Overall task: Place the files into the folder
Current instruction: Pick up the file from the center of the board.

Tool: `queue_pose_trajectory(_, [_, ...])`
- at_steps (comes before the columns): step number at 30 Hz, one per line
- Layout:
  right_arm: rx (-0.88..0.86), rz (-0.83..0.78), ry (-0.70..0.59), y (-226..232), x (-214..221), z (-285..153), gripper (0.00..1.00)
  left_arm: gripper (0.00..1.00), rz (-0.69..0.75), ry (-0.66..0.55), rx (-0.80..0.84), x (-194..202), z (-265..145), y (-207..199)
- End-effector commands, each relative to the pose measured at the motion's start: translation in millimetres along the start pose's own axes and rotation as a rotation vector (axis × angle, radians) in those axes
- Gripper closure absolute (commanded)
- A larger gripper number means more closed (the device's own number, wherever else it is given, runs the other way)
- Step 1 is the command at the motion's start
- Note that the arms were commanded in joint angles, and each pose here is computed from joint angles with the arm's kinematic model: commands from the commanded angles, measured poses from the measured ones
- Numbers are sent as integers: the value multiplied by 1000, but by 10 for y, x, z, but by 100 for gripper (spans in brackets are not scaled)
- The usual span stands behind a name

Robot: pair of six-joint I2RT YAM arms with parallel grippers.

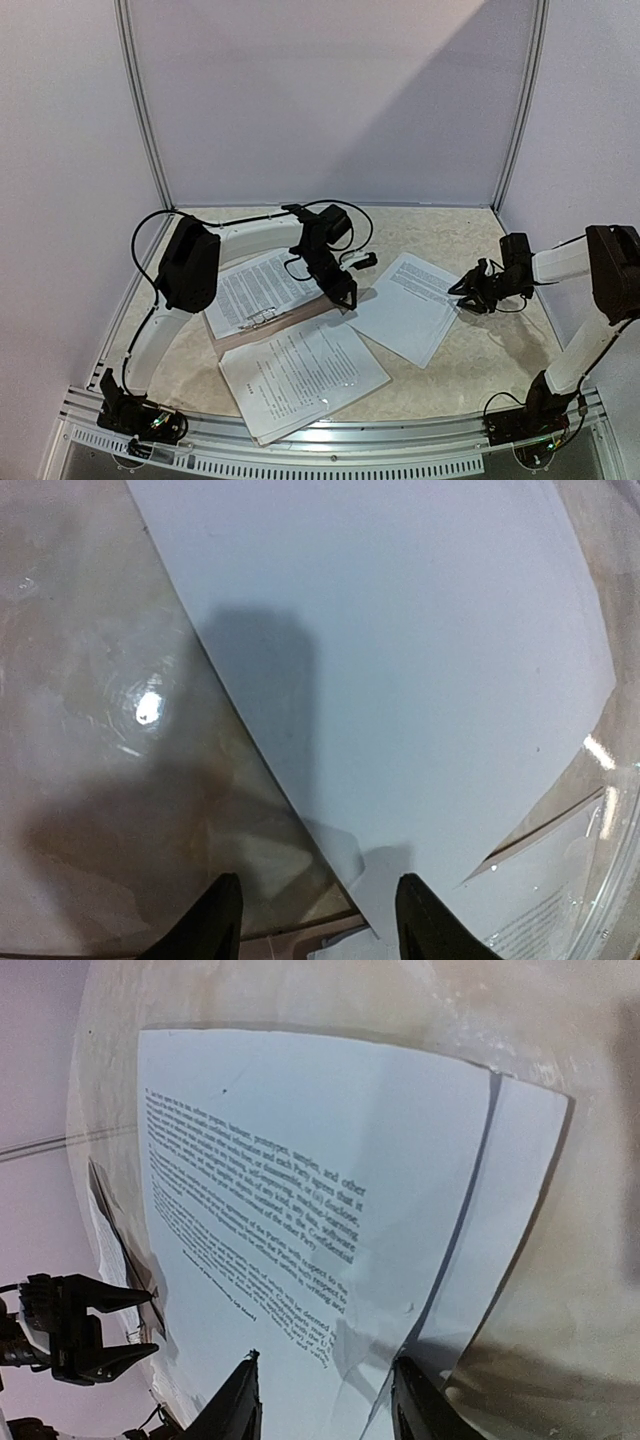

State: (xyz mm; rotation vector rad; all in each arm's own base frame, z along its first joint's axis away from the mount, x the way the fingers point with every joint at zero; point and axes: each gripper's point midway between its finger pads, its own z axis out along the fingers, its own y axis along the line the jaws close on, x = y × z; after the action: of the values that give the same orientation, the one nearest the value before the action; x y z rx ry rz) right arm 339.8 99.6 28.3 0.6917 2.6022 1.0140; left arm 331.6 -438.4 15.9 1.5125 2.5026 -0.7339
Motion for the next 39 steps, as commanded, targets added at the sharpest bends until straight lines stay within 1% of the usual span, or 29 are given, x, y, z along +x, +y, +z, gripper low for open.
queue_pose_trajectory(1, [-12, -5, 10, -2, -29, 59, 56, 46, -45, 115, 17, 344, 411, 45])
queue_pose_trajectory(7, [-68, 20, 24, 9, 20, 126, 55, 46, -54, 110, 15, 338, 449, 73])
queue_pose_trajectory(10, [-107, 17, 9, 52, 18, 132, 56, 47, -56, 109, 22, 327, 473, 66])
queue_pose_trajectory(19, [-290, 2, -35, 383, -76, 60, 57, 47, -20, 104, 13, 277, 551, 77])
queue_pose_trajectory(26, [-295, 17, -26, 381, -108, 106, 57, 48, -28, 116, 32, 296, 638, 35])
queue_pose_trajectory(32, [-281, 17, 18, 389, -85, 285, 56, 48, -28, 123, 30, 316, 646, 39])
queue_pose_trajectory(33, [-280, 15, 28, 394, -68, 316, 57, 48, -28, 123, 30, 314, 645, 39])
queue_pose_trajectory(35, [-280, 9, 39, 424, -62, 356, 65, 48, -30, 125, 33, 320, 645, 33])
queue_pose_trajectory(39, [-252, -6, 40, 452, -80, 334, 91, 47, -35, 129, 70, 309, 566, -56])
